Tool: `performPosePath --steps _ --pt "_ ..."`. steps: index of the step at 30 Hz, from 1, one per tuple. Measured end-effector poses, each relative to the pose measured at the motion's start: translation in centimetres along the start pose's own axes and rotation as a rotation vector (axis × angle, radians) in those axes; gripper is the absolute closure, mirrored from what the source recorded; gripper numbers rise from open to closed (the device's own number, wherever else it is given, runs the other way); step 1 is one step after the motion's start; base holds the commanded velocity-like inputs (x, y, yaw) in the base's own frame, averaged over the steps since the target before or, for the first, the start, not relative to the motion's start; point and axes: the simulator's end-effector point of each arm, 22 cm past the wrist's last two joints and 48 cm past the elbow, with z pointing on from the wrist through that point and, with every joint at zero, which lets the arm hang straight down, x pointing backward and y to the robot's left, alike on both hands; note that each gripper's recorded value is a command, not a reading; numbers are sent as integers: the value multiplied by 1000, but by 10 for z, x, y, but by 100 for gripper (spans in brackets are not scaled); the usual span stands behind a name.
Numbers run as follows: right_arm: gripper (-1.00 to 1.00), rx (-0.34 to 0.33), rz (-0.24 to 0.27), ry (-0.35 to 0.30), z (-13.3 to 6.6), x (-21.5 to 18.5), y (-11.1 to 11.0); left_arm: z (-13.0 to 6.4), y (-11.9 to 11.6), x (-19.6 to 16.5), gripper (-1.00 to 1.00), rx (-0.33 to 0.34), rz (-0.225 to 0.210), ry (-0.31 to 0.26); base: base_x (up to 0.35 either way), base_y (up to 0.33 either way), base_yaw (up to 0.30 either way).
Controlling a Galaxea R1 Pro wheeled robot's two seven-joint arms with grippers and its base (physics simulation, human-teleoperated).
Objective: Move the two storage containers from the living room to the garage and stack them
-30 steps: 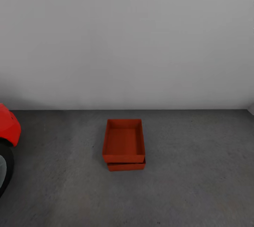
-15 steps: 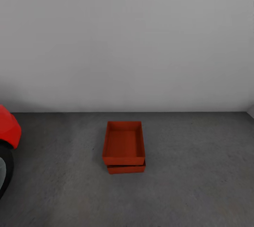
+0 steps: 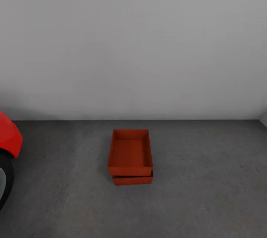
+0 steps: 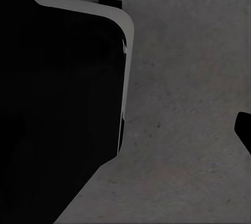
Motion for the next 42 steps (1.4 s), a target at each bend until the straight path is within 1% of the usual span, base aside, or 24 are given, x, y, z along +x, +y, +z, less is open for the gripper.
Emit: performPosePath --steps 42 --pt "-100 5 3 -68 -4 -27 -2 -12 -3 -27 -100 14 -16 -64 0 0 0"
